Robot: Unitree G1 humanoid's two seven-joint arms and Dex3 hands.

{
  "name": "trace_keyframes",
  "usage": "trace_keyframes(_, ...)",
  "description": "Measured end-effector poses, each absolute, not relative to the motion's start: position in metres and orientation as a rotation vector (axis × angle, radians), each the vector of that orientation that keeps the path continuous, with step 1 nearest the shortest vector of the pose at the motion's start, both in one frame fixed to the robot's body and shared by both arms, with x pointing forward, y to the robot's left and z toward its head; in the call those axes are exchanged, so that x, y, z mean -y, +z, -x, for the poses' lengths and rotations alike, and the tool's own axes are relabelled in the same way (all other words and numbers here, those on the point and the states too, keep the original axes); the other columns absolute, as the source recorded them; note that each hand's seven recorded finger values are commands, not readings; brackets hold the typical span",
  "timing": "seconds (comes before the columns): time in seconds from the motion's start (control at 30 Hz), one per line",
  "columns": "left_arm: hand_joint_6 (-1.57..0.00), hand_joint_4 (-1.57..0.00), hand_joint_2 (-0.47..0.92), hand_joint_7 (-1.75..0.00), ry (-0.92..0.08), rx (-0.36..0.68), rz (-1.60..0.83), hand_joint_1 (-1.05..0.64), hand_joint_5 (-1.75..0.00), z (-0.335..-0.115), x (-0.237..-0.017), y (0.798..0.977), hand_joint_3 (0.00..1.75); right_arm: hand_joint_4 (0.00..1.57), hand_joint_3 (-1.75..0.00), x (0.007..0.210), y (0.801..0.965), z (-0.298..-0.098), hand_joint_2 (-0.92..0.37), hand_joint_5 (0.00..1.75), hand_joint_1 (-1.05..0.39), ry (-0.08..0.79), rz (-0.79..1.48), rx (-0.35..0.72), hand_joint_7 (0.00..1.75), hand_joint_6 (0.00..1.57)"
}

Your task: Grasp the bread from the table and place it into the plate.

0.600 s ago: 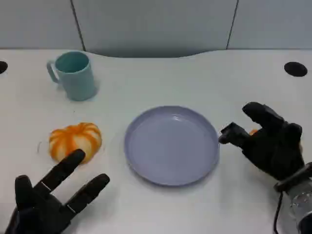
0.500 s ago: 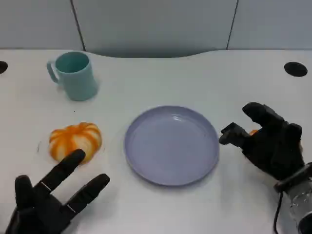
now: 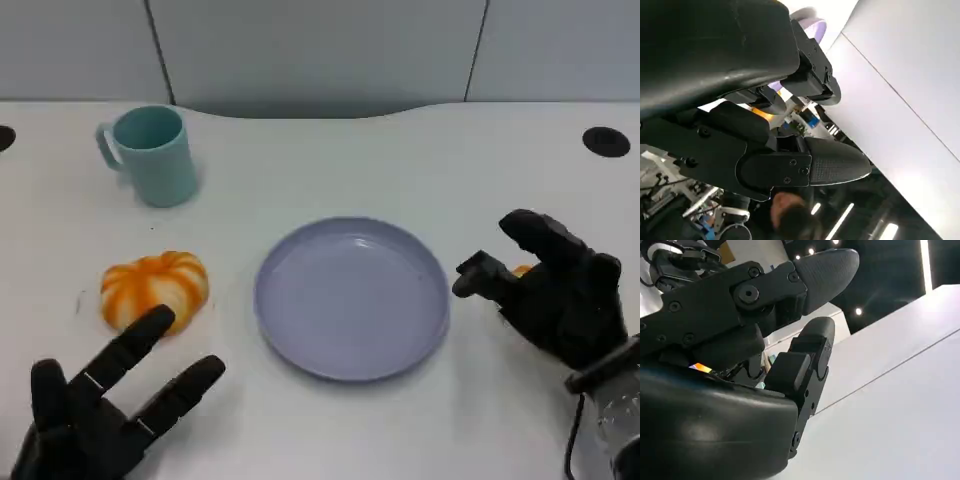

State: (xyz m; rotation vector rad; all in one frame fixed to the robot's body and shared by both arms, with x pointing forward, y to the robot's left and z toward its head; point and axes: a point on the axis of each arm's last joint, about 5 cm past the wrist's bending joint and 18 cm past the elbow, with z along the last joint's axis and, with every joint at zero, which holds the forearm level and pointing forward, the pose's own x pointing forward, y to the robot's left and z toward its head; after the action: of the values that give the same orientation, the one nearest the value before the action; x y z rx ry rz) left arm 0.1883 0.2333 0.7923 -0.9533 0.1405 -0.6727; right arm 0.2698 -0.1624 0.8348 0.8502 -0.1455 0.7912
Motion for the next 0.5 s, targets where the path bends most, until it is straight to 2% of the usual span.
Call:
trace_keyframes(0.07, -0.58, -0.57, 0.92, -0.01, -0.634, -0.061, 0.841, -1.0, -0.17, -0.191, -0.231, 0.798, 0.45, 0.84, -0.03, 0.162, 0.835, -0.27, -0.92, 0.89, -0.48, 0.79, -0.852, 0.146, 0.0, 1.1)
trace_keyframes(0.1, -0.59, -0.58, 0.92, -0.01, -0.627, -0.023, 0.787, -0.96, -0.16, -0.191, -0.23, 0.801, 0.35, 0.84, -0.03, 0.162, 0.835, -0.27, -0.92, 0.89, -0.48, 0.791, -0.852, 0.146, 0.01, 1.11)
trace_keyframes(0.17, -0.58, -0.59, 0.92, -0.01, -0.619, 0.07, 0.694, -0.91, -0.15, -0.193, -0.229, 0.812, 0.29, 0.84, -0.03, 0.162, 0.835, -0.271, -0.92, 0.9, -0.49, 0.788, -0.853, 0.144, 0.01, 1.12)
trace_keyframes(0.23, -0.53, -0.58, 0.92, 0.0, -0.595, 0.198, 0.558, -0.87, -0.14, -0.199, -0.23, 0.832, 0.24, 0.84, -0.03, 0.161, 0.836, -0.272, -0.92, 0.9, -0.48, 0.782, -0.857, 0.136, 0.0, 1.11)
trace_keyframes(0.33, -0.47, -0.54, 0.92, 0.0, -0.482, 0.379, 0.259, -0.82, -0.12, -0.21, -0.235, 0.867, 0.12, 0.86, -0.02, 0.159, 0.837, -0.274, -0.92, 0.88, -0.48, 0.782, -0.867, 0.125, 0.01, 1.12)
trace_keyframes(0.4, -0.42, -0.48, 0.92, 0.0, -0.427, 0.453, 0.108, -0.81, -0.09, -0.216, -0.237, 0.881, 0.09, 0.86, -0.03, 0.157, 0.837, -0.274, -0.92, 0.86, -0.47, 0.774, -0.868, 0.121, 0.0, 1.11)
trace_keyframes(0.5, -0.38, -0.42, 0.92, 0.0, -0.368, 0.516, -0.067, -0.78, -0.06, -0.225, -0.235, 0.892, 0.06, 0.85, -0.04, 0.157, 0.837, -0.274, -0.92, 0.86, -0.47, 0.771, -0.867, 0.126, 0.0, 1.1)
